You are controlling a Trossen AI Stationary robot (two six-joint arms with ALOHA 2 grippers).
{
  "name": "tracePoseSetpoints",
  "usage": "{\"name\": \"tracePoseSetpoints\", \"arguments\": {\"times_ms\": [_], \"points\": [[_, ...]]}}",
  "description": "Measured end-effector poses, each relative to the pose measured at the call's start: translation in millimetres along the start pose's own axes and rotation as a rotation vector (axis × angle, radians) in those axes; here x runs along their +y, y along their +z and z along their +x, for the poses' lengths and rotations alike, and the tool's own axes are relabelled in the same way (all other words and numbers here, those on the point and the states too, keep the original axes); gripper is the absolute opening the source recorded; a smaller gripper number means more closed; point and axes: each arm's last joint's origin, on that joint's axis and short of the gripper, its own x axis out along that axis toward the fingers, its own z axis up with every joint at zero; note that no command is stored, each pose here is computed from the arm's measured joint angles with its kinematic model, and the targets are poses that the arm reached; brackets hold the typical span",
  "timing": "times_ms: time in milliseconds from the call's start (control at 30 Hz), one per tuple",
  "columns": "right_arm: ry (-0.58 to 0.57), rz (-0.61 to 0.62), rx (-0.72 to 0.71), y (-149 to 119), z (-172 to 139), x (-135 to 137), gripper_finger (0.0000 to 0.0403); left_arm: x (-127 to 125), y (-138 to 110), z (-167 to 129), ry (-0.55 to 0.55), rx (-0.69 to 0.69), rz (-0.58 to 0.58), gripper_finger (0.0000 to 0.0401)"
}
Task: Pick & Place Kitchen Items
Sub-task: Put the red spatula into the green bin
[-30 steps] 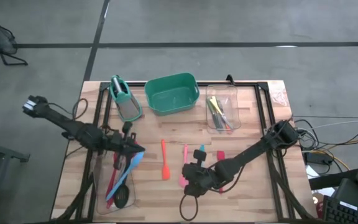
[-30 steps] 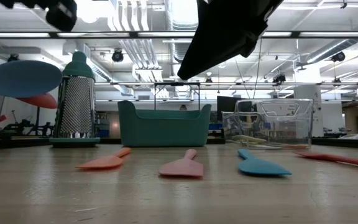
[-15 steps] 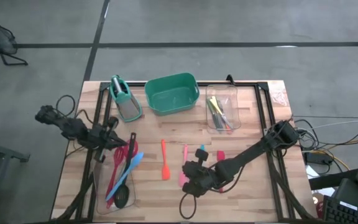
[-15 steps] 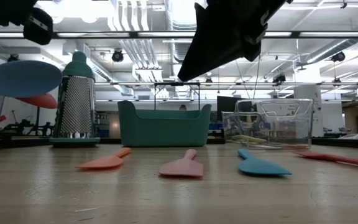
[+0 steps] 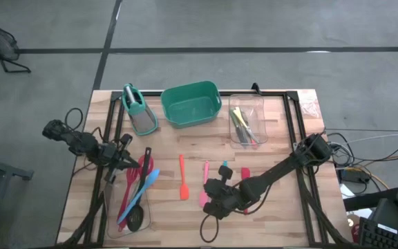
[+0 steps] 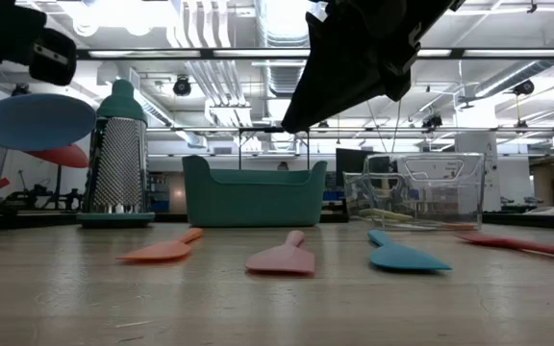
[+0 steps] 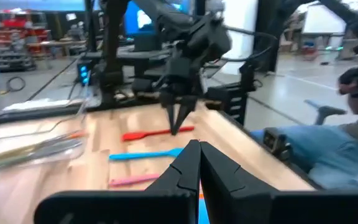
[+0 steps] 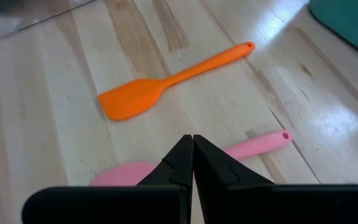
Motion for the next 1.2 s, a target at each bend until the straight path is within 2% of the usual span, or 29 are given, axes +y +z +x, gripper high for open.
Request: {"name": "tracePoseSetpoints", "arguments": {"times_ms": [167,400,667,867,1067,1200], "points": [[0.001,0.025,0.002,-1.2,0.6,-0.3,0.0008,1.6,0.3,2.5,0.066,-0.057,-0.027,0.0010],[0.068,0.058,-0.007,2.5,0.5,4.3,0.0008,0.8,-14.5,7.5,0.069,0.004,-0.008,0.0010],[0.055,0.058,-0.006,3.1,0.2,2.5,0.0008,-0.4,-37.0,14.2,0.069,0.079,0.001,0.0010],[0.038,0.082,-0.010,9.0,4.8,-3.9,0.0008,-0.7,-39.3,16.0,0.069,0.098,0.006,0.0010],[0.001,0.247,0.106,10.5,-10.0,-17.7,0.0008,-0.7,-39.9,16.4,0.069,0.099,0.007,0.0010],[-0.121,0.389,0.231,7.0,-25.6,-35.6,0.0008,-0.7,-39.9,16.4,0.069,0.100,0.007,0.0010]]}}
